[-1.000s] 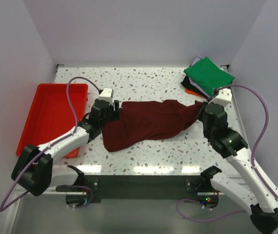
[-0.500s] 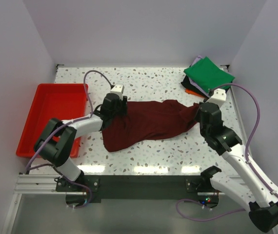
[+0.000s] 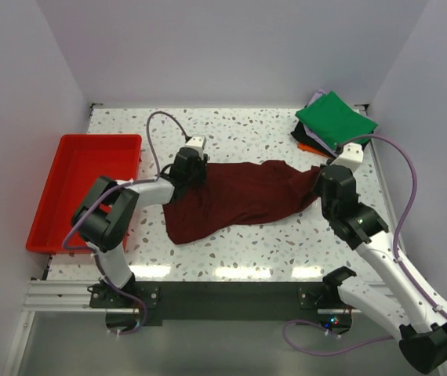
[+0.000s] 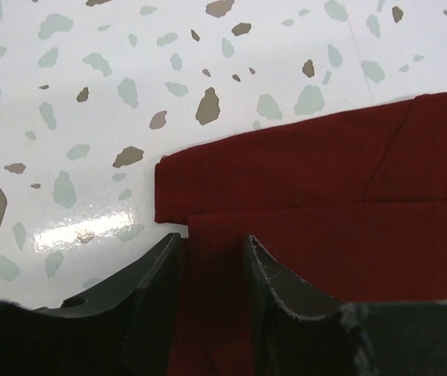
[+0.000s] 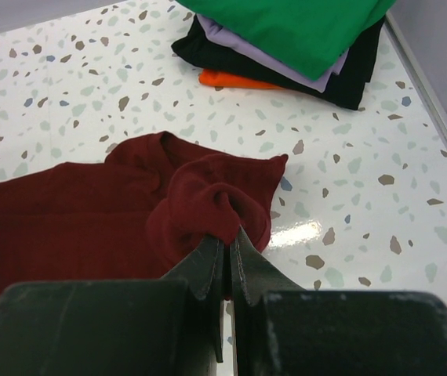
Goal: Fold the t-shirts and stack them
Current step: Flatten the tshirt out
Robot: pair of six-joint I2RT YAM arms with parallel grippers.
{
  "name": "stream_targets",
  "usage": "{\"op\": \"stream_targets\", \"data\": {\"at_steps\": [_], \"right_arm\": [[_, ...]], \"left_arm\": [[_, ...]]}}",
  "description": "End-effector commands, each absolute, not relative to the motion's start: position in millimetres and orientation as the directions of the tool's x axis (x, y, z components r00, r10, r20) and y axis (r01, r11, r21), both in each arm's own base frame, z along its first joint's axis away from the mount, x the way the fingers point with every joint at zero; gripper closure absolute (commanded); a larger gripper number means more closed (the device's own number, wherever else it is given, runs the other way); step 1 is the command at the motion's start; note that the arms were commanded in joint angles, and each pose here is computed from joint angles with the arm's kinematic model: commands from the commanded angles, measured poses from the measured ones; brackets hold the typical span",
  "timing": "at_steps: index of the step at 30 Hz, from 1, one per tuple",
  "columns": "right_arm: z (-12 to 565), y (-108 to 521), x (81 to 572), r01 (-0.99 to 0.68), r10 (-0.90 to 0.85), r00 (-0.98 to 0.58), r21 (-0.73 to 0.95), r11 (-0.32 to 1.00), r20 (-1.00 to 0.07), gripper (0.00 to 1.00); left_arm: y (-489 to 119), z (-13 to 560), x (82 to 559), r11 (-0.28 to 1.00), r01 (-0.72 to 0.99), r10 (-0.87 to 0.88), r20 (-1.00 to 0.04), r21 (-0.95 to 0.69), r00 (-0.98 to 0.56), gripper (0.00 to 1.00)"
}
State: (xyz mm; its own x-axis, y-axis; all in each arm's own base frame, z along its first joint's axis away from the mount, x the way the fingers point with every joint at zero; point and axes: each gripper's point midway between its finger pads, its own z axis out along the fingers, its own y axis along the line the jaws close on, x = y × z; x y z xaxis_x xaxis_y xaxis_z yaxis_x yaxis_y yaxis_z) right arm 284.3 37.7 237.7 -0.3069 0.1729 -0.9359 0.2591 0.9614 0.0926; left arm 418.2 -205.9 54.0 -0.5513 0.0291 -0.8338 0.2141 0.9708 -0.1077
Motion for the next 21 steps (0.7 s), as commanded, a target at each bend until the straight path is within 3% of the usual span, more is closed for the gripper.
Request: {"op": "stream_targets", "data": {"at_steps": [1,10,15,19,21], "right_arm": [[250,39,289,0.255,0.203,-0.254,0.138,0.957,-0.946,1.00],[249,40,289,0.249,0.203,-0.254,0.139,0.959,-0.946,1.00],[249,40,289,0.246,0.203,-0.255,0.140,0.959,-0.945,1.00],[249,40,289,0.246,0.204,-0.255,0.140,0.959,-0.945,1.00],[249,40,289,0.248,0.204,-0.255,0.140,0.959,-0.945,1.00]], "left_arm": [[-212,65,436,0.968,0.218,0.010,-0.858,-0.120,-0.514,0.58],[-214,55,443,0.971,0.211,0.018,-0.852,-0.109,-0.523,0.60],[-215,54,445,0.971,0.212,0.016,-0.853,-0.112,-0.521,0.76],[-215,48,446,0.972,0.209,0.022,-0.845,-0.107,-0.534,0.98],[-214,48,445,0.973,0.206,0.021,-0.844,-0.106,-0.536,1.00]]}}
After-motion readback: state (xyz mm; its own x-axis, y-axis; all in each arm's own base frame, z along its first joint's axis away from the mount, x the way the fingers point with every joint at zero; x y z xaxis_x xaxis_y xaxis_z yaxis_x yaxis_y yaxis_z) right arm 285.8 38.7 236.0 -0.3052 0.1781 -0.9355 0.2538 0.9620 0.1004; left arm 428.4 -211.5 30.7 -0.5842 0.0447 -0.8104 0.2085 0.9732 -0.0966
